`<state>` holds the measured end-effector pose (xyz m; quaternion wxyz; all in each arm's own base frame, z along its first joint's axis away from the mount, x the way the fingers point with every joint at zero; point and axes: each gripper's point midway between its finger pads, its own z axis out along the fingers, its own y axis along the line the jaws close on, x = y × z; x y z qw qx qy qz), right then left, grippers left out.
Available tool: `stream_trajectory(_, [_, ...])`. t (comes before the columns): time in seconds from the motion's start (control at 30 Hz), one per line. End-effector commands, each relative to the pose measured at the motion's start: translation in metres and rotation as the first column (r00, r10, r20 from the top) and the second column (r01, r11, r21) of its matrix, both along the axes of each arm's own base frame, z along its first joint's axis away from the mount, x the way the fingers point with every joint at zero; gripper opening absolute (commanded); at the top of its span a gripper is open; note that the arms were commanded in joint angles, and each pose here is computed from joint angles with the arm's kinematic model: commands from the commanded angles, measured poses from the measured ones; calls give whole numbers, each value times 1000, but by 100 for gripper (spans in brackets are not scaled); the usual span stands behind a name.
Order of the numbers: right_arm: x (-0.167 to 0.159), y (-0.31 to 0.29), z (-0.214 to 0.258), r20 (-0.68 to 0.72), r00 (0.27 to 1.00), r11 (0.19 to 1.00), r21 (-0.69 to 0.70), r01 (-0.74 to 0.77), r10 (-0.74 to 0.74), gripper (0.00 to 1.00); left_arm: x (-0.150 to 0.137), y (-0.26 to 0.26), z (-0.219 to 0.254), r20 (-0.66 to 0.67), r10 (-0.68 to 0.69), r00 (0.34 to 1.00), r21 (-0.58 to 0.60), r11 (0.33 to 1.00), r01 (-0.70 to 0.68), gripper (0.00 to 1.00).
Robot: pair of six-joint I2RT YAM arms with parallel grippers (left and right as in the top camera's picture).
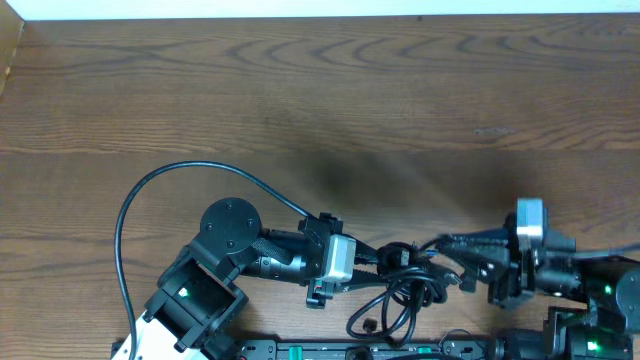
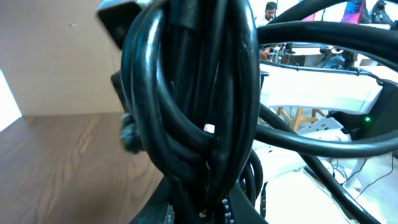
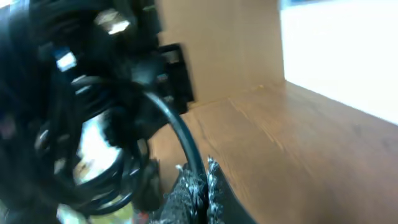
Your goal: Untangle cables
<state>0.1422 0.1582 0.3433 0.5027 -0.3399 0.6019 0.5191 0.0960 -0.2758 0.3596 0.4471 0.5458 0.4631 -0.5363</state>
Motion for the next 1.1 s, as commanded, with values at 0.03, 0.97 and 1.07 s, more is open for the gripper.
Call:
stream_trajectory(0.03, [40,-21,-6,-117,963,968,36,248,-243,1,-8,3,11,14,-26,1000,-23,999,26,8])
stream_trajectory(0.97, [92,-90,-84,-339,657,732,-179,658,-673,1,-15,8,24,67,-32,997,-66,997,36,7])
stream_trajectory(1.07, [94,-98,-92,-352,609,694,-208,689,-711,1,-18,8,24,60,-50,997,-63,997,53,8])
